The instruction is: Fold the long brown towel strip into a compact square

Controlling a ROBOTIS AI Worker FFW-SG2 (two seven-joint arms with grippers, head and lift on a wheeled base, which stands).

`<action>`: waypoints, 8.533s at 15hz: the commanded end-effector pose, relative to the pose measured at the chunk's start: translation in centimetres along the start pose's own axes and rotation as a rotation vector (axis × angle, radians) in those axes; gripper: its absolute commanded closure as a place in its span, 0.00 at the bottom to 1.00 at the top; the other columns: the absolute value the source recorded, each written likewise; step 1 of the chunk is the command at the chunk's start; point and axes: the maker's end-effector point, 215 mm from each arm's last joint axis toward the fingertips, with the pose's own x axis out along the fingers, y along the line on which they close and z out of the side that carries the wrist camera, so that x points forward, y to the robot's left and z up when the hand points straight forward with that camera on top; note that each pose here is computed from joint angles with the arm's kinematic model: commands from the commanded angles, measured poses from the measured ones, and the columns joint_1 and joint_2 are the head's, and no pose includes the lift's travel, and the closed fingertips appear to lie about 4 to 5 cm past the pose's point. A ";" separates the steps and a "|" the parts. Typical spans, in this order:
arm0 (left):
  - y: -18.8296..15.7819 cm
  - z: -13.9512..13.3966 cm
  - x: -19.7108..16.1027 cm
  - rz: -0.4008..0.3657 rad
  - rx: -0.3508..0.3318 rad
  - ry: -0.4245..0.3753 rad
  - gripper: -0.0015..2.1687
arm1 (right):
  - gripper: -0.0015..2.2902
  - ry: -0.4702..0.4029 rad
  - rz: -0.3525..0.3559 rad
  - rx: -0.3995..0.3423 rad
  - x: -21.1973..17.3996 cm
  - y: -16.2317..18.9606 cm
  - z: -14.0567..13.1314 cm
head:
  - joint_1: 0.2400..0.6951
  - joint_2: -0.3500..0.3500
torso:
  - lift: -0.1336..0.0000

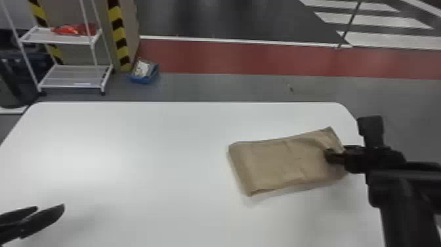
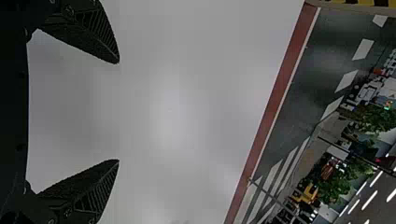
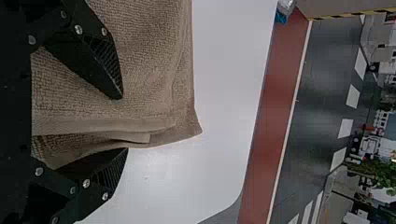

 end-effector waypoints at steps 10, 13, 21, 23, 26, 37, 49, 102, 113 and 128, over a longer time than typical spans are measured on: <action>0.0 0.2 -0.1 0.002 0.002 0.004 0.06 | 0.62 -0.088 0.002 0.385 -8.4 -6.8 3.4 | 1.00 0.28 | 0.04; -0.7 0.4 -0.2 -0.004 0.010 0.004 0.06 | 0.62 -0.119 0.030 0.448 -10.7 -7.4 5.2 | 1.00 0.22 | 0.04; -0.4 -0.3 -0.3 0.008 0.007 0.019 0.06 | 0.62 -0.270 0.296 0.481 -10.1 6.9 14.3 | 1.00 0.33 | 0.04; -0.2 -0.5 -0.3 0.010 0.002 0.021 0.06 | 0.62 -0.229 0.331 0.405 -9.8 10.7 14.1 | 1.00 0.45 | 0.04; 0.5 -0.6 -0.3 0.019 -0.002 0.018 0.06 | 0.62 -0.133 0.357 0.307 -8.8 15.1 11.6 | 1.00 0.54 | 0.04; 2.1 -0.8 0.3 0.026 -0.017 0.013 0.06 | 0.05 0.034 0.439 0.194 -8.9 21.7 7.4 | 1.00 0.69 | 0.04; 2.4 -0.6 0.0 0.022 -0.015 0.003 0.06 | 0.81 -0.004 0.241 0.171 -6.6 16.5 7.7 | 1.00 0.66 | 0.04; 4.8 0.8 0.3 0.038 -0.008 -0.040 0.06 | 0.82 -0.085 0.513 -0.307 -2.1 39.3 8.4 | 1.00 0.98 | 0.04; 4.8 1.6 -0.3 0.027 0.002 -0.048 0.06 | 0.81 0.012 0.715 -0.156 -12.6 43.3 5.0 | 1.00 1.00 | 0.04; 4.5 1.2 -0.3 0.024 0.005 -0.042 0.06 | 0.81 -0.013 0.560 0.055 -13.6 31.9 4.1 | 1.00 0.98 | 0.04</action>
